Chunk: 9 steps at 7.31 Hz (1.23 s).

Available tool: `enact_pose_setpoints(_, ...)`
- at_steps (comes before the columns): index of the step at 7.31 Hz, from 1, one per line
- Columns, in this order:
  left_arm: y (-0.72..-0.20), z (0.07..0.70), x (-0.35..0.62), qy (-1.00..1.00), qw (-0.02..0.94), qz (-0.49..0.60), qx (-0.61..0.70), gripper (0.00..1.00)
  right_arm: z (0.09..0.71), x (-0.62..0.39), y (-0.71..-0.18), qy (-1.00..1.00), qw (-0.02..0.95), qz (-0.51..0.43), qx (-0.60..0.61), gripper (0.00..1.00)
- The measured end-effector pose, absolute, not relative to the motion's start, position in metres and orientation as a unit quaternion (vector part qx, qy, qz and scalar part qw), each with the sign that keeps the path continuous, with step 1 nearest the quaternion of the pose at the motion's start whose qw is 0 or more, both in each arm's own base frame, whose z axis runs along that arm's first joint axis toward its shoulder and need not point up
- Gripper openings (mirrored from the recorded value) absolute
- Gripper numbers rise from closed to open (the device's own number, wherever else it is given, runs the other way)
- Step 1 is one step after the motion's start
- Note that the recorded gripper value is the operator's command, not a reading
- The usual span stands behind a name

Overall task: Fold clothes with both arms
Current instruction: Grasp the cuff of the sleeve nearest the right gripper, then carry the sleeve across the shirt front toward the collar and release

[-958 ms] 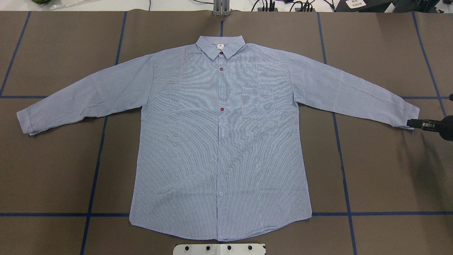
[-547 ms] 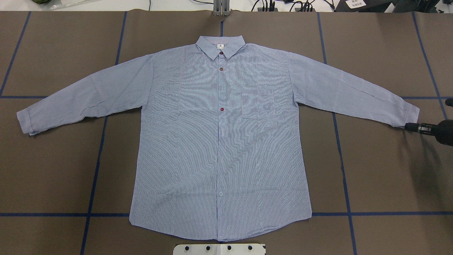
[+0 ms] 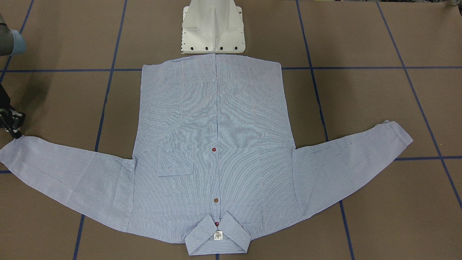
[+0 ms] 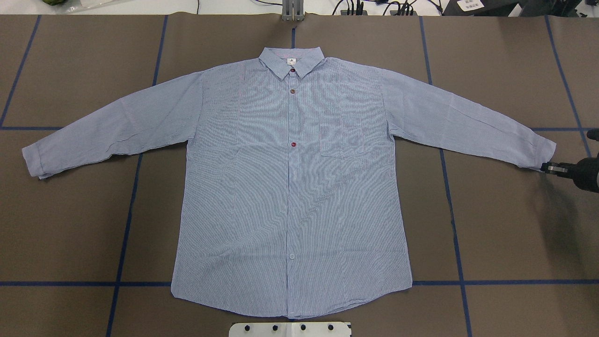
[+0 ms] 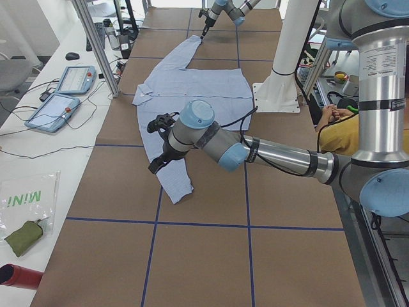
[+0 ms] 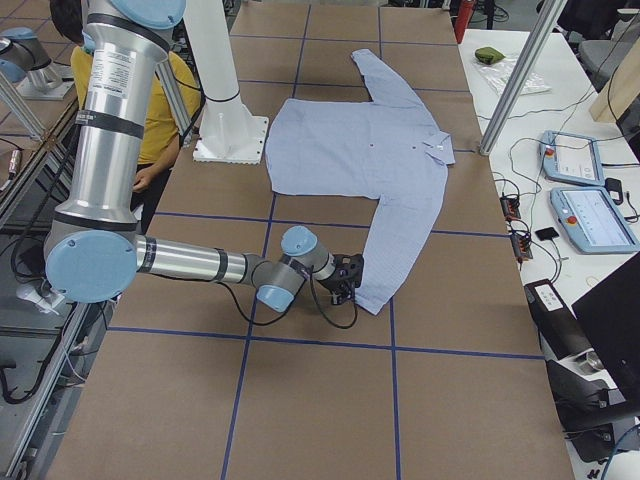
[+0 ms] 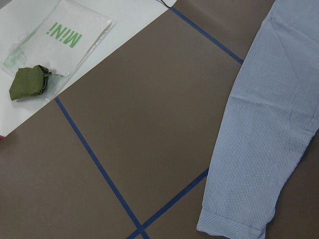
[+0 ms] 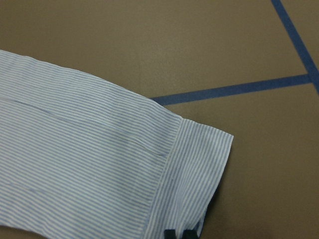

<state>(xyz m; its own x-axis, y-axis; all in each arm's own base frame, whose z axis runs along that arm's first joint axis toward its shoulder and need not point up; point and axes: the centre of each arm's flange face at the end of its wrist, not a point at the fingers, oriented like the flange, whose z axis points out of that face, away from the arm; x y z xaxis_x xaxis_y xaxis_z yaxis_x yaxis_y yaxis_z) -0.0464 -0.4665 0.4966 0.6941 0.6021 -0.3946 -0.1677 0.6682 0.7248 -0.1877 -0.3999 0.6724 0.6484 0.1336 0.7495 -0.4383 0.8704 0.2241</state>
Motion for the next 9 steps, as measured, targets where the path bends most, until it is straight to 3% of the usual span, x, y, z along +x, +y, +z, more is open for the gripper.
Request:
enact_pose_setpoints(2, -0.466, 0.496, -0.047, 0.320, 0.855, 0.225, 0.340, 1.00, 0.647, -0.187, -0.404, -0.403, 0.878, 0.159, 0.202, 0.00)
enact_pose_setpoints(4, -0.466, 0.497, -0.047, 0.320, 0.855, 0.225, 0.340, 1.00, 0.581, -0.193, -0.425, -0.421, 0.869, 0.159, 0.204, 0.00)
enact_pose_setpoints(9, -0.467, 0.497, -0.047, 0.320, 0.856, 0.224, 0.339, 1.00, 0.297, -0.329, -0.530, -0.406, 0.881, 0.161, 0.181, 0.00)
